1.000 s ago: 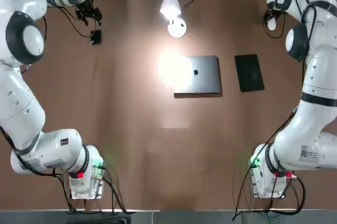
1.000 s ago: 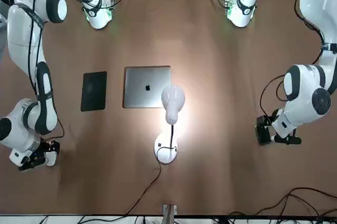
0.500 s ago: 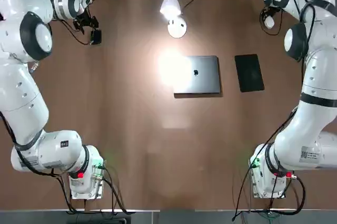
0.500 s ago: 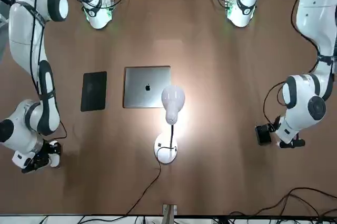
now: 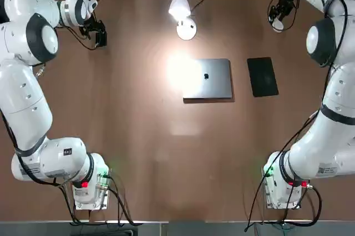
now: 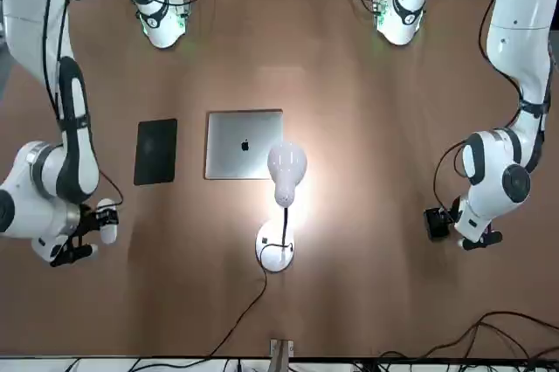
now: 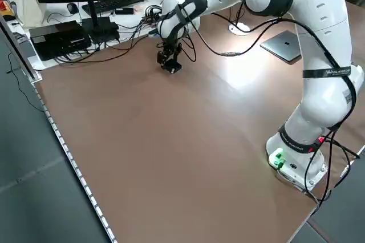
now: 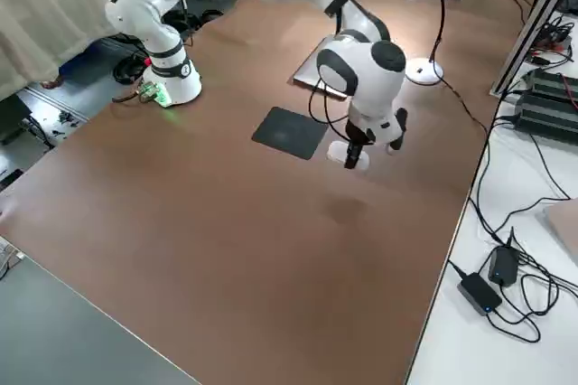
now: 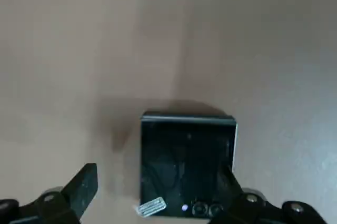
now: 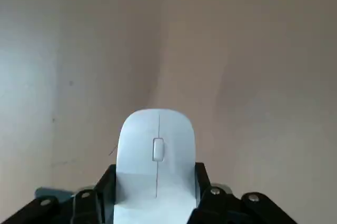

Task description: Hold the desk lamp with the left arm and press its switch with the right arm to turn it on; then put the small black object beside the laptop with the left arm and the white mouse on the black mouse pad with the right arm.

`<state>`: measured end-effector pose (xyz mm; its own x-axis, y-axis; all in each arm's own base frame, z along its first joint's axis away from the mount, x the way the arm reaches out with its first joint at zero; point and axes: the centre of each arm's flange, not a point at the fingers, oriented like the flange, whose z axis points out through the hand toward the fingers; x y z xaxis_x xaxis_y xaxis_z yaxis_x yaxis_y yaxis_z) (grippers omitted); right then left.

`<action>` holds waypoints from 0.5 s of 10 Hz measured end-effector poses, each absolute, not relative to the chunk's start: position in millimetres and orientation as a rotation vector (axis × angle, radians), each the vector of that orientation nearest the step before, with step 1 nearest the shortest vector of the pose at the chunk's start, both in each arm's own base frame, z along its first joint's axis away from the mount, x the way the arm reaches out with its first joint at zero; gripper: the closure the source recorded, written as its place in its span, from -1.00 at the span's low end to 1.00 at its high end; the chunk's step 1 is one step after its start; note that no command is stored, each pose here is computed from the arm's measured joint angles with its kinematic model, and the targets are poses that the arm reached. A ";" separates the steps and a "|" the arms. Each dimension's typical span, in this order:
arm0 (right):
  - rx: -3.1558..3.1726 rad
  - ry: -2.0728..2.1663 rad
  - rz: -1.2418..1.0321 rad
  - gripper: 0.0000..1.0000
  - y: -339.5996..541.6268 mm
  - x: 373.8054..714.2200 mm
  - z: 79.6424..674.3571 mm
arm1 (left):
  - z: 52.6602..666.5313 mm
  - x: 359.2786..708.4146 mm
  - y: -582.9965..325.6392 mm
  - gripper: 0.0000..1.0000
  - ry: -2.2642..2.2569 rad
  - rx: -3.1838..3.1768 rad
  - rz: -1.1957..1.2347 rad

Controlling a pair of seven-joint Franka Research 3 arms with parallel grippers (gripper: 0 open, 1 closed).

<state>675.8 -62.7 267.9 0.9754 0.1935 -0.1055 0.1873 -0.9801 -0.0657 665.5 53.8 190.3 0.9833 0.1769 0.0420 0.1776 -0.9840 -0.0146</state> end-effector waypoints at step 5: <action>-3.086 -0.176 0.120 -0.22 -34.7 531.2 211.7 | 182.2 668.0 51.6 -1.00 -0.290 -3.118 -0.068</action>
<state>531.2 -34.7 211.7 0.9905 0.1151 -0.0747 0.1114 -0.9924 -0.0522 668.0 51.6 182.2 0.9819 0.1840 0.0445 0.1844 -0.9828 -0.0058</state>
